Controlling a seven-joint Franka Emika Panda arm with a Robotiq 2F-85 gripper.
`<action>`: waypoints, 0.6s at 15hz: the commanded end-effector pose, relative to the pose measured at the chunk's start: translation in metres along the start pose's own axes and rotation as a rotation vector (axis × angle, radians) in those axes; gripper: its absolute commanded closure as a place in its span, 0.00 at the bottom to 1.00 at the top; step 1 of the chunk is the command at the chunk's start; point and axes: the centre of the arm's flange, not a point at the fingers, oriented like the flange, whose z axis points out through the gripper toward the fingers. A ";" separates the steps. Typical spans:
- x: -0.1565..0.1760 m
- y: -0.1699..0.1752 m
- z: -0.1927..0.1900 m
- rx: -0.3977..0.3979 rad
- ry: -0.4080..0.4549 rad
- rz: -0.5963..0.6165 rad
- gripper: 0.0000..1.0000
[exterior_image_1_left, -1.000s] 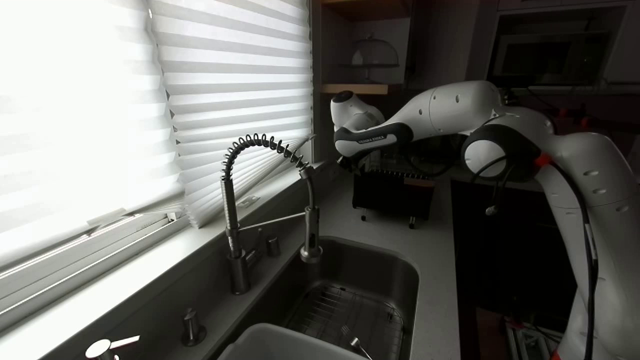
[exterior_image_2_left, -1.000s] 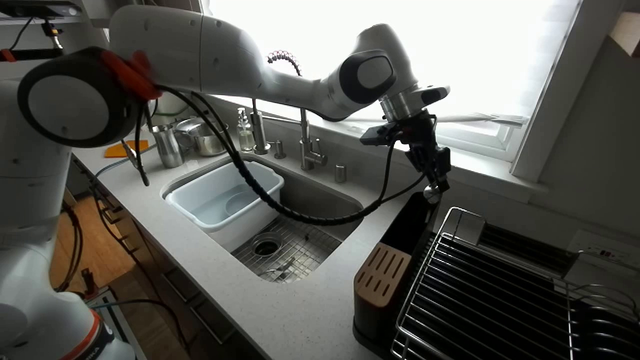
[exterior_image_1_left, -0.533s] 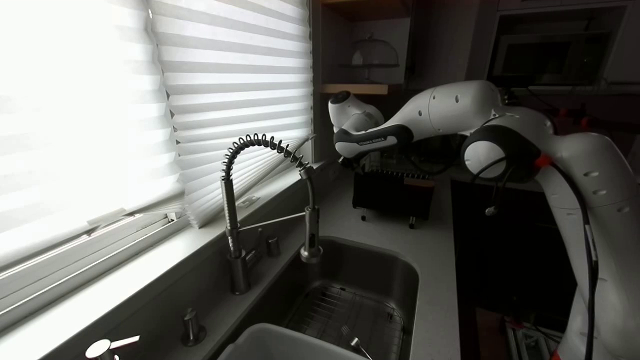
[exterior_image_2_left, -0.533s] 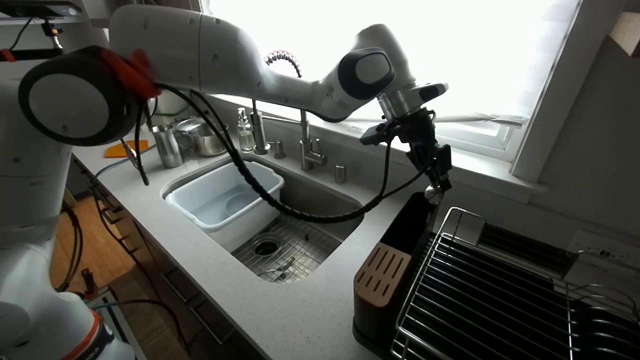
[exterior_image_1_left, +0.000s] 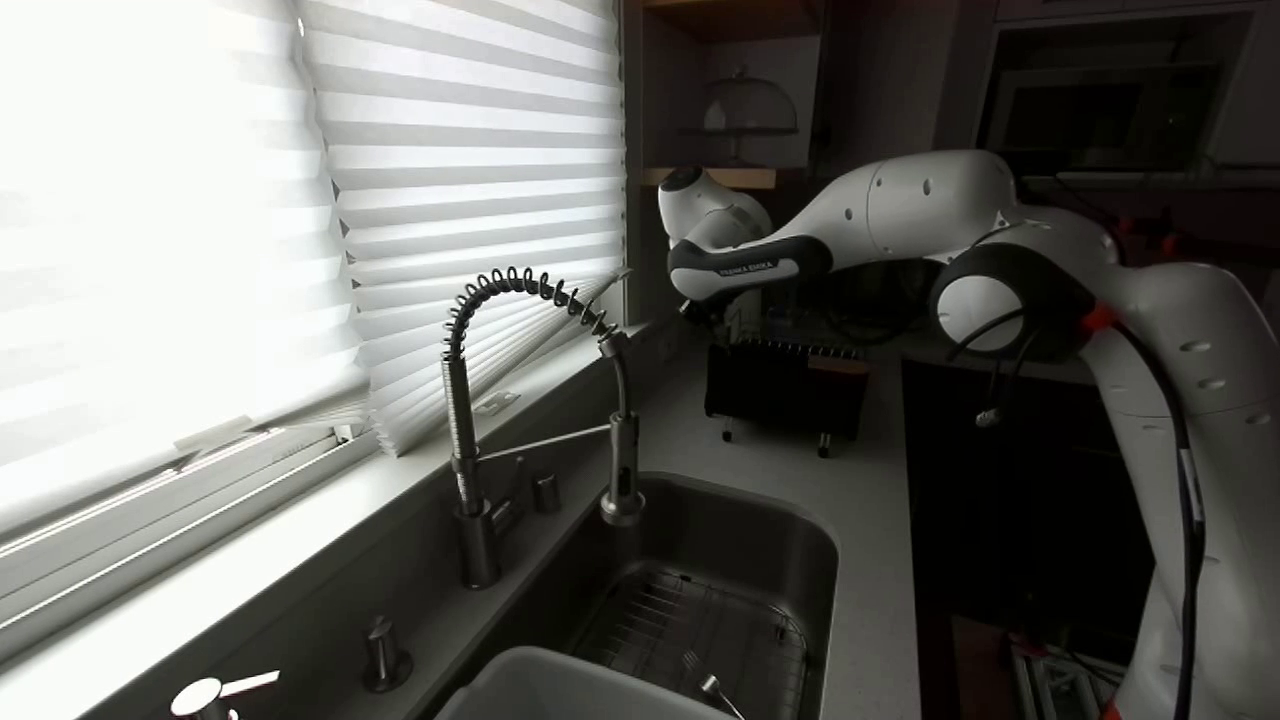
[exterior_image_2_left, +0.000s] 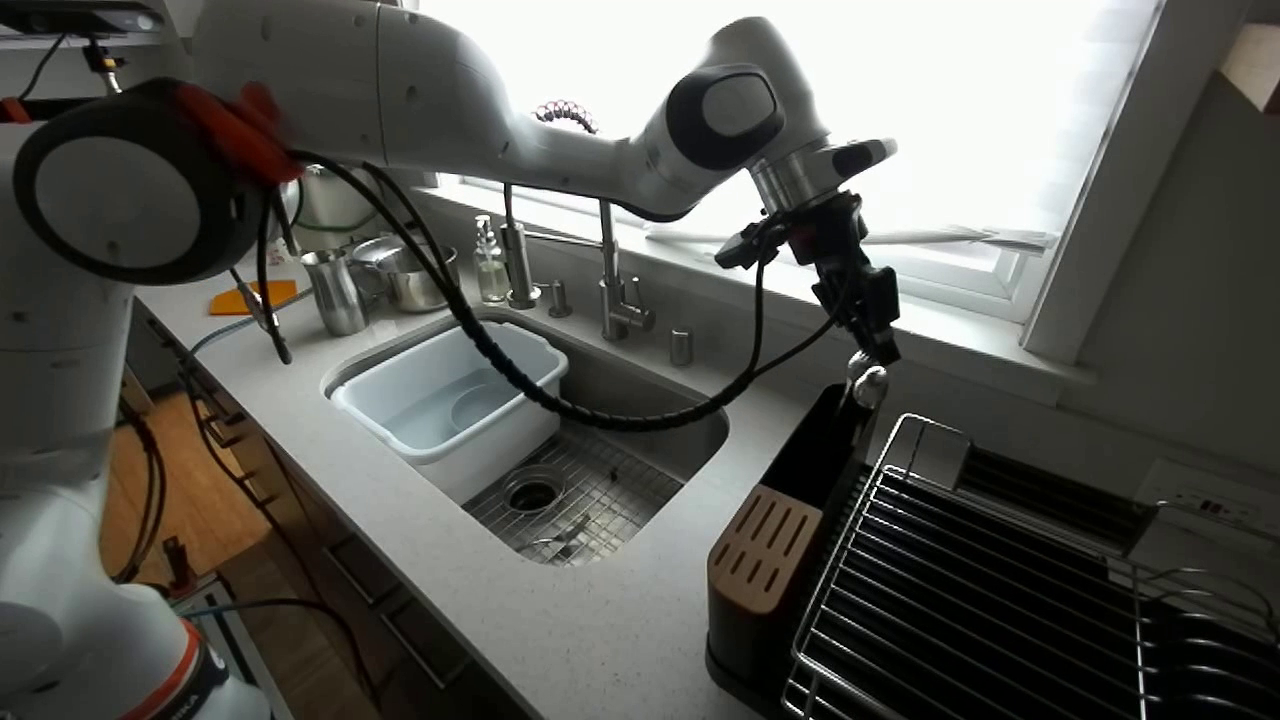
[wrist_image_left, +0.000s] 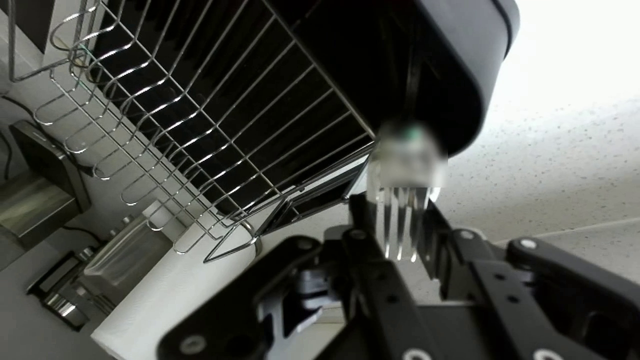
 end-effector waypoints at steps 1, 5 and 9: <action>-0.003 0.008 -0.007 -0.018 -0.015 0.038 0.93; 0.000 0.025 -0.029 -0.001 0.024 0.079 0.93; 0.005 0.048 -0.070 0.015 0.085 0.122 0.93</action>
